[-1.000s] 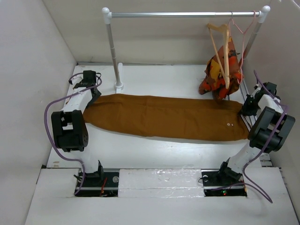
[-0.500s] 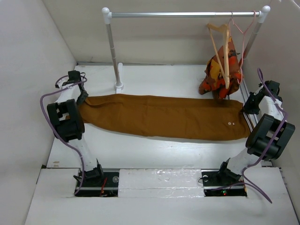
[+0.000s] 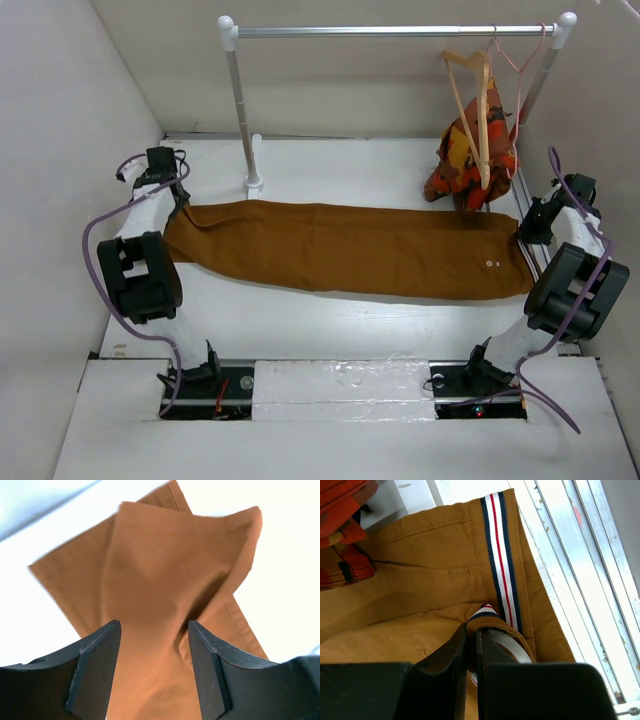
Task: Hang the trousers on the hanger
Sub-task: Fold the trousers at the center of the board.
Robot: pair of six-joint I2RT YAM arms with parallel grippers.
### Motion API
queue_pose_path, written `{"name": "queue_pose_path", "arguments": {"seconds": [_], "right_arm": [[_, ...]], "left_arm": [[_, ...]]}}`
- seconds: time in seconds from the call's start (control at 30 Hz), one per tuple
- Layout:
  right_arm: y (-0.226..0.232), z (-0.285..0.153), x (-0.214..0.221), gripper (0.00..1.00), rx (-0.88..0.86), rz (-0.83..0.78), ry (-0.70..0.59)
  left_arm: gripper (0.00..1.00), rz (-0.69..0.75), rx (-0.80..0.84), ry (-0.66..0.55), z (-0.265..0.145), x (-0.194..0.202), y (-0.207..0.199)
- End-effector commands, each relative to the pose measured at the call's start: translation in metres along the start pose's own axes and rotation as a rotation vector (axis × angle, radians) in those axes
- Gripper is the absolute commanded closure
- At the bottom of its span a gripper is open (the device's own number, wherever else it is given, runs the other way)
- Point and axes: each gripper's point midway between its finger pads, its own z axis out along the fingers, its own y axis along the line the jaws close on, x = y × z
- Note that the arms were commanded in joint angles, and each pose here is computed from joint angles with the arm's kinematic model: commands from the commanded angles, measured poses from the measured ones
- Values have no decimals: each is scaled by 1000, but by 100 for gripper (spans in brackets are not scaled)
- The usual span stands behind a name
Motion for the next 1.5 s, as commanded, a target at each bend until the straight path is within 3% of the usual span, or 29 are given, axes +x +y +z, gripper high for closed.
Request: {"name": "queue_pose_path", "arguments": {"seconds": [0.0, 0.17, 0.23, 0.53, 0.87, 1.03, 1.07, 1.1, 1.23, 1.33, 1.47], "right_arm": [[4, -8, -21, 100, -26, -12, -101], [3, -7, -21, 100, -37, -6, -104], [4, -6, -22, 100, -45, -9, -104], [5, -10, -22, 100, -49, -24, -107], [6, -19, -30, 100, -58, -12, -134], [14, -24, -43, 100, -94, 8, -159], [16, -24, -47, 100, -103, 11, -165], [18, -25, -53, 100, -112, 23, -183], [25, -22, -54, 100, -111, 18, -179], [14, -21, -59, 100, -72, 44, -191], [5, -27, -78, 100, -47, 89, -258]], "left_arm": [[48, -82, 36, -139, -34, -38, 5], [37, -10, 127, -95, -28, -37, -21], [37, 35, 97, -27, -9, -19, -27], [41, 68, 118, -35, 4, -29, -54], [64, 94, 92, -4, 26, -24, -64], [70, 102, 92, -7, 28, -26, -61], [78, 98, 91, -10, 29, -30, -59], [99, 94, 82, -6, 28, -30, -58], [100, 71, 60, -20, 21, -40, -50], [100, 51, 22, -81, -8, -60, -33], [100, -7, 3, -201, -75, -91, 7]]}}
